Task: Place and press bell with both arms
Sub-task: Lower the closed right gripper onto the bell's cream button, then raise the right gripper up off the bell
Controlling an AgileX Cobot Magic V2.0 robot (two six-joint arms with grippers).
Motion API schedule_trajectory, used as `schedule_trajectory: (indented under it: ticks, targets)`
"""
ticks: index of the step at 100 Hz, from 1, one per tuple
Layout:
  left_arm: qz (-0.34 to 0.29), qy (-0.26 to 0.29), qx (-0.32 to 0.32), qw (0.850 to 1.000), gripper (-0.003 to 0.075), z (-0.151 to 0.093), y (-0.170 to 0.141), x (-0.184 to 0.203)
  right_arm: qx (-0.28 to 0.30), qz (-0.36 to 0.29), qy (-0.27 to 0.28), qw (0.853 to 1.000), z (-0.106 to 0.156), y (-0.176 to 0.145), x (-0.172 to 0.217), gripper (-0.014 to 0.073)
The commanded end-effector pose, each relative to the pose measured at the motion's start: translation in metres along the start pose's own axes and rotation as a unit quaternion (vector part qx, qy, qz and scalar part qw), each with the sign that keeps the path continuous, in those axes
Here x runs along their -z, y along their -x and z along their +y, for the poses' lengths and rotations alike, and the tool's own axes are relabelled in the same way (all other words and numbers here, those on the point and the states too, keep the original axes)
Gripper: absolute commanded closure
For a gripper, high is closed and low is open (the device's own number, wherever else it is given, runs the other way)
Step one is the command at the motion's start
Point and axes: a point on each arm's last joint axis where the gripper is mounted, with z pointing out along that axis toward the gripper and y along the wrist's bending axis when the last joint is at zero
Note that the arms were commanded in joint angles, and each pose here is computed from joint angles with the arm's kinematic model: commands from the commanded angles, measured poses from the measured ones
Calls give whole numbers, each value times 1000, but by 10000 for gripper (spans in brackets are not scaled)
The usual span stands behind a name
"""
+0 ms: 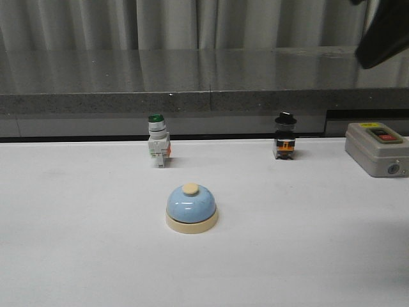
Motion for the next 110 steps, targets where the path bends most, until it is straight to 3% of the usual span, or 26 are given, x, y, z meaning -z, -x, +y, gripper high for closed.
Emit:
schedule_trajectory:
  ticks: [1, 63, 110]
  targets:
    - [-45, 2, 0, 999, 739, 0, 1, 2, 28, -9, 14, 999, 14, 24, -10, 664]
    - [-45, 2, 0, 999, 739, 0, 1, 2, 150, 131, 82, 976, 127, 47, -109, 664]
    - [-45, 2, 0, 999, 739, 0, 1, 2, 176, 181, 77, 964, 140, 30, -161, 664]
